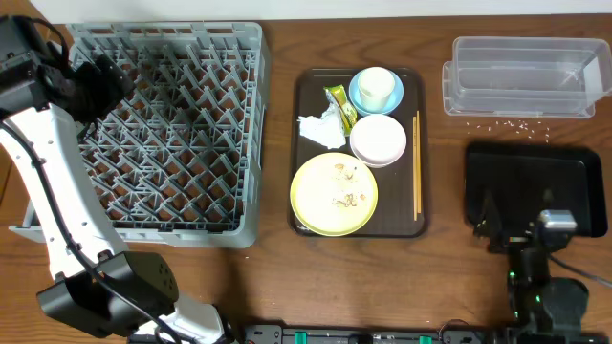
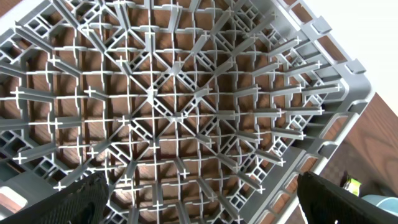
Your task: Sort waste into correct bins and load items into the dishwasher
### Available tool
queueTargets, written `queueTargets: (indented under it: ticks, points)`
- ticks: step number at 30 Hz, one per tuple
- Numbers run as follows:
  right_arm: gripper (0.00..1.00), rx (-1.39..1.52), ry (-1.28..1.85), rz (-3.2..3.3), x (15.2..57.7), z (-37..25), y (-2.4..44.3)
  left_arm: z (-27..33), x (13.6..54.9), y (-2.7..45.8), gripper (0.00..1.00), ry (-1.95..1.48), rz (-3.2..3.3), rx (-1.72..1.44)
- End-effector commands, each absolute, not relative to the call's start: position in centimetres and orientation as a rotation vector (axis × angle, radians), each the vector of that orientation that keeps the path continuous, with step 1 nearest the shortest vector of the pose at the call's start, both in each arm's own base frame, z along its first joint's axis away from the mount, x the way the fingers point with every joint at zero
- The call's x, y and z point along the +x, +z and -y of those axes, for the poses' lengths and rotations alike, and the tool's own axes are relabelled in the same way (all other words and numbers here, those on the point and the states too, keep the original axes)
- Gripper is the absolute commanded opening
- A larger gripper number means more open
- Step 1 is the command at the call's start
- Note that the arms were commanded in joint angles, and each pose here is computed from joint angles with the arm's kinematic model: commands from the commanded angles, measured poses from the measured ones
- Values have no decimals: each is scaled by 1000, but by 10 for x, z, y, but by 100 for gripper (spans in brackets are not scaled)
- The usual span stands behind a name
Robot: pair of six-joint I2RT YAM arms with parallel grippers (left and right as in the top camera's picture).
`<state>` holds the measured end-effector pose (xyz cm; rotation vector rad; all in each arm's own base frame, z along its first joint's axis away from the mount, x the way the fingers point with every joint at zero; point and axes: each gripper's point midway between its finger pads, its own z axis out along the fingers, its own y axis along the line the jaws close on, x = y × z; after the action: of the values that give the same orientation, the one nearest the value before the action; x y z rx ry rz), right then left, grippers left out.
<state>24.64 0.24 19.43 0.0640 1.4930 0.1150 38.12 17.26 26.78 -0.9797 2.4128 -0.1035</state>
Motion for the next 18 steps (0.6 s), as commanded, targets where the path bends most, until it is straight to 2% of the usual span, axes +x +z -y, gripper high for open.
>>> queueTargets:
  ticks: [1, 4, 5, 11, 14, 18]
  points:
    - [99, 31, 132, -1290, 237, -6, 243, -172, 380, 265, 98, -104, -2419, -989]
    - [99, 23, 135, -1115, 221, -6, 283, -172, 380, 265, 98, -103, -2419, -989]
    - [99, 15, 130, -990, 206, -6, 310, -172, 380, 265, 98, -103, -2419, -989]
    - [99, -15, 129, -678, 161, -8, 370, -172, 380, 265, 98, -103, -2419, -989]
    - [99, -20, 126, -662, 164, -8, 389, -172, 380, 265, 98, -103, -2419, -989]
    - [99, -161, 133, -763, 205, -30, 420, -172, 380, 265, 98, -103, -2419, -989]
